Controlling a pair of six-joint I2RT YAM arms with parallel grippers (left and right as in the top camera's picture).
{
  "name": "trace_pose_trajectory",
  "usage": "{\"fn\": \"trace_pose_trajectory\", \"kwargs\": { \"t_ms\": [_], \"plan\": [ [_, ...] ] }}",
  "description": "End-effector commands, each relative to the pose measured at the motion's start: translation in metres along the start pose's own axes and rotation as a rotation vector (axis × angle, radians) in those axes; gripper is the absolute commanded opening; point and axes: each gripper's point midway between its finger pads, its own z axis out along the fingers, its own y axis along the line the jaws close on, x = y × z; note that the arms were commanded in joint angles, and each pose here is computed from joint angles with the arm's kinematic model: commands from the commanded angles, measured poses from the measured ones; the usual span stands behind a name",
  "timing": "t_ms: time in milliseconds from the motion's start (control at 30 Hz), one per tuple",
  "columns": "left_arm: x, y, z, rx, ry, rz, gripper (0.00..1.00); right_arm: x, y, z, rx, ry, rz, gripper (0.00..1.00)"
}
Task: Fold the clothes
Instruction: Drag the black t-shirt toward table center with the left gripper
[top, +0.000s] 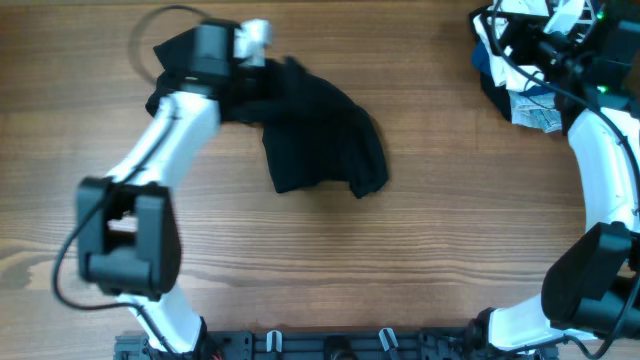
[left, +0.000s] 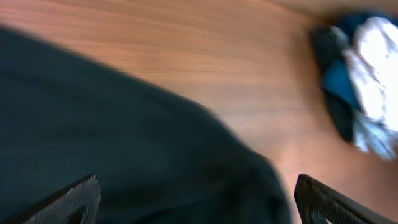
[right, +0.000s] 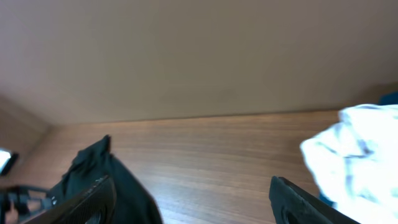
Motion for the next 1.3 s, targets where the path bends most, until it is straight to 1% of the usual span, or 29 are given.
{"fn": "trace_pose_trajectory", "kwargs": {
  "t_ms": [0, 100, 233, 333, 367, 467, 567, 667, 733, 800, 900, 967, 1033, 1067, 1100, 1133, 1167, 1200, 1267],
  "plan": [
    [-0.013, 0.094, -0.032, -0.264, -0.044, -0.089, 0.99, 0.000, 0.039, 0.013, -0.080, 0.015, -0.080, 0.80],
    [-0.012, 0.135, -0.051, -0.363, -0.051, -0.155, 0.97, 0.019, 0.053, 0.032, -0.088, 0.064, -0.105, 0.81],
    [-0.013, 0.188, -0.079, -0.550, -0.085, -0.211, 0.93, 0.038, 0.071, 0.049, -0.121, 0.113, -0.129, 0.81],
    [-0.008, 0.220, -0.092, -0.670, -0.093, -0.242, 0.91, 0.052, 0.079, 0.058, -0.139, 0.148, -0.122, 0.80],
    [-0.005, 0.229, -0.093, -0.686, -0.086, -0.254, 0.91, 0.055, 0.079, 0.060, -0.142, 0.158, -0.119, 0.80],
    [0.007, 0.253, -0.087, -0.706, -0.044, -0.255, 0.93, 0.064, 0.080, 0.063, -0.146, 0.183, -0.117, 0.79],
    [0.010, 0.267, -0.079, -0.713, -0.021, -0.199, 0.95, 0.065, 0.080, 0.063, -0.146, 0.186, -0.130, 0.79],
    [0.013, 0.273, -0.062, -0.662, 0.006, -0.120, 0.95, 0.065, 0.080, 0.063, -0.147, 0.187, -0.129, 0.78],
    [0.014, 0.276, -0.049, -0.626, 0.010, -0.089, 0.93, 0.065, 0.080, 0.063, -0.147, 0.186, -0.129, 0.77],
    [0.015, 0.281, -0.043, -0.625, 0.006, -0.088, 0.90, 0.065, 0.080, 0.063, -0.146, 0.186, -0.130, 0.77],
    [0.018, 0.287, -0.035, -0.623, 0.004, -0.088, 0.76, 0.065, 0.080, 0.063, -0.146, 0.186, -0.129, 0.77],
    [0.020, 0.290, -0.030, -0.623, 0.008, -0.088, 0.64, 0.064, 0.079, 0.063, -0.142, 0.185, -0.130, 0.77],
    [0.023, 0.292, -0.028, -0.623, 0.012, -0.090, 0.48, 0.065, 0.079, 0.063, -0.141, 0.185, -0.130, 0.77],
    [0.023, 0.293, -0.027, -0.623, 0.013, -0.091, 0.33, 0.065, 0.078, 0.063, -0.138, 0.185, -0.130, 0.76],
    [0.023, 0.293, -0.027, -0.623, 0.013, -0.091, 0.22, 0.065, 0.078, 0.063, -0.135, 0.186, -0.130, 0.76],
    [0.023, 0.293, -0.027, -0.623, 0.013, -0.091, 0.09, 0.065, 0.078, 0.063, -0.135, 0.186, -0.128, 0.73],
    [0.023, 0.292, -0.027, -0.623, 0.013, -0.091, 0.04, 0.065, 0.078, 0.063, -0.134, 0.187, -0.126, 0.67],
    [0.023, 0.291, -0.029, -0.623, 0.014, -0.095, 0.04, 0.065, 0.078, 0.063, -0.134, 0.187, -0.124, 0.60],
    [0.016, 0.284, -0.040, -0.627, 0.004, -0.092, 0.04, 0.067, 0.077, 0.063, -0.127, 0.200, -0.070, 0.59]
  ]
}}
